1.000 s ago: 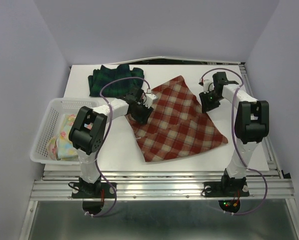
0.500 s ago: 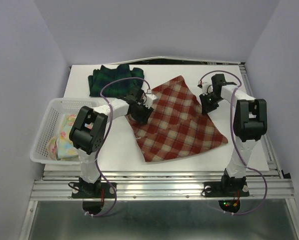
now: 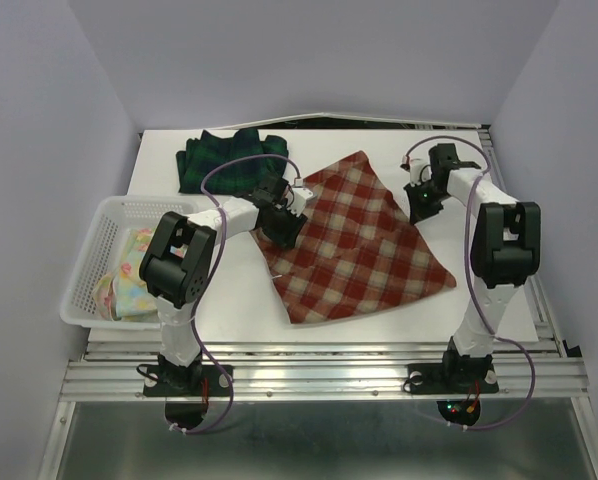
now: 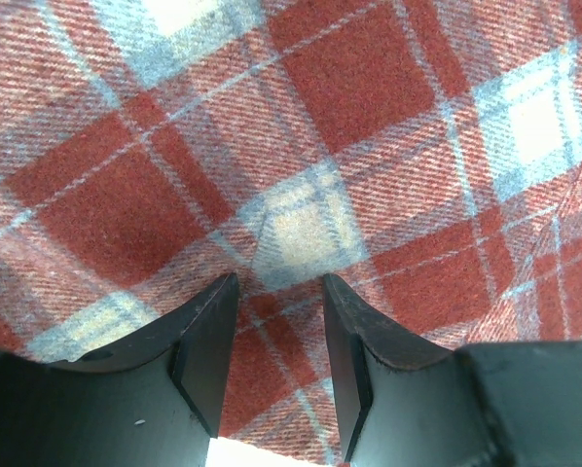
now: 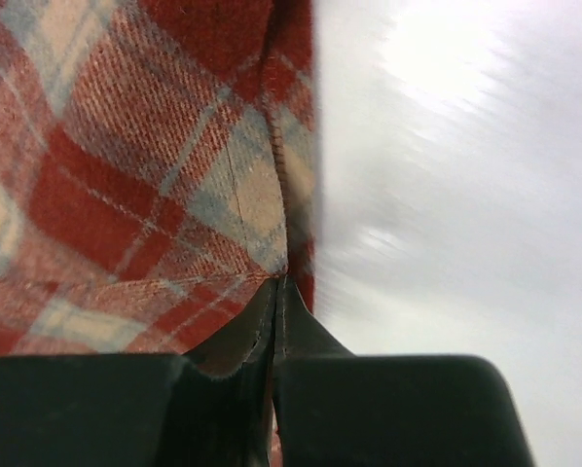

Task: Fold and stack the skirts
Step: Flatten the skirt out, then fold the skirt

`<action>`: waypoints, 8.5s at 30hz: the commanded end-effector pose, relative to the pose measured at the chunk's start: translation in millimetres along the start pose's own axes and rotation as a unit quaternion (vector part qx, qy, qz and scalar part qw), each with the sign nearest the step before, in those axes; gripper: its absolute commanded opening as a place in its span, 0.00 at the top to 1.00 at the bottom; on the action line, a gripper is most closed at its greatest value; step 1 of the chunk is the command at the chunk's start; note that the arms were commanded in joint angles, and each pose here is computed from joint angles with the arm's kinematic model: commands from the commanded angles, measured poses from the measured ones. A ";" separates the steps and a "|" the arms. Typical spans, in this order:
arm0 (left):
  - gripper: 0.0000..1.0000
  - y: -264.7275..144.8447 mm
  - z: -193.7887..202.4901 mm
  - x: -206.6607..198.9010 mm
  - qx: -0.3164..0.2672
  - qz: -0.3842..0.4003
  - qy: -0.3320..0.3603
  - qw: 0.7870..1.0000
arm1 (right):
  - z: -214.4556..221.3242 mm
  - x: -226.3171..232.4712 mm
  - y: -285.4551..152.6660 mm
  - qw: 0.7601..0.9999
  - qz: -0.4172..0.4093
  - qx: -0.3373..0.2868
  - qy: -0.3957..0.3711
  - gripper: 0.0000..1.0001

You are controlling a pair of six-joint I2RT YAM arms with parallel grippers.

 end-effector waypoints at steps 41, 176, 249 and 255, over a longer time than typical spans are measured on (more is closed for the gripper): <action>0.46 -13.6 -60.4 81.2 -0.054 -0.051 -0.080 0.994 | -6.5 32.2 -22.8 0.998 -0.054 -0.028 -0.009 0.53; 0.32 -155.7 -85.5 118.0 -0.156 -0.114 0.006 0.981 | 21.6 316.5 -78.8 0.920 -0.216 -0.067 -0.321 0.32; 0.76 -90.9 125.6 -156.9 0.076 0.058 0.408 0.908 | 174.6 63.1 -71.4 0.837 0.137 0.041 -0.528 0.99; 1.00 -112.3 98.8 -147.5 0.040 0.034 0.401 0.915 | 143.6 74.0 -106.9 0.845 0.149 0.005 -0.513 0.99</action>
Point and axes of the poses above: each gripper's point midway between its finger pads, its own y axis out along the fingers, its own x axis along the line the jaws close on, z = x × y, the point moved 2 cm from there along -y, back along the fingers, and after that the axes turned 5 degrees about y, right-handed, at the moved point
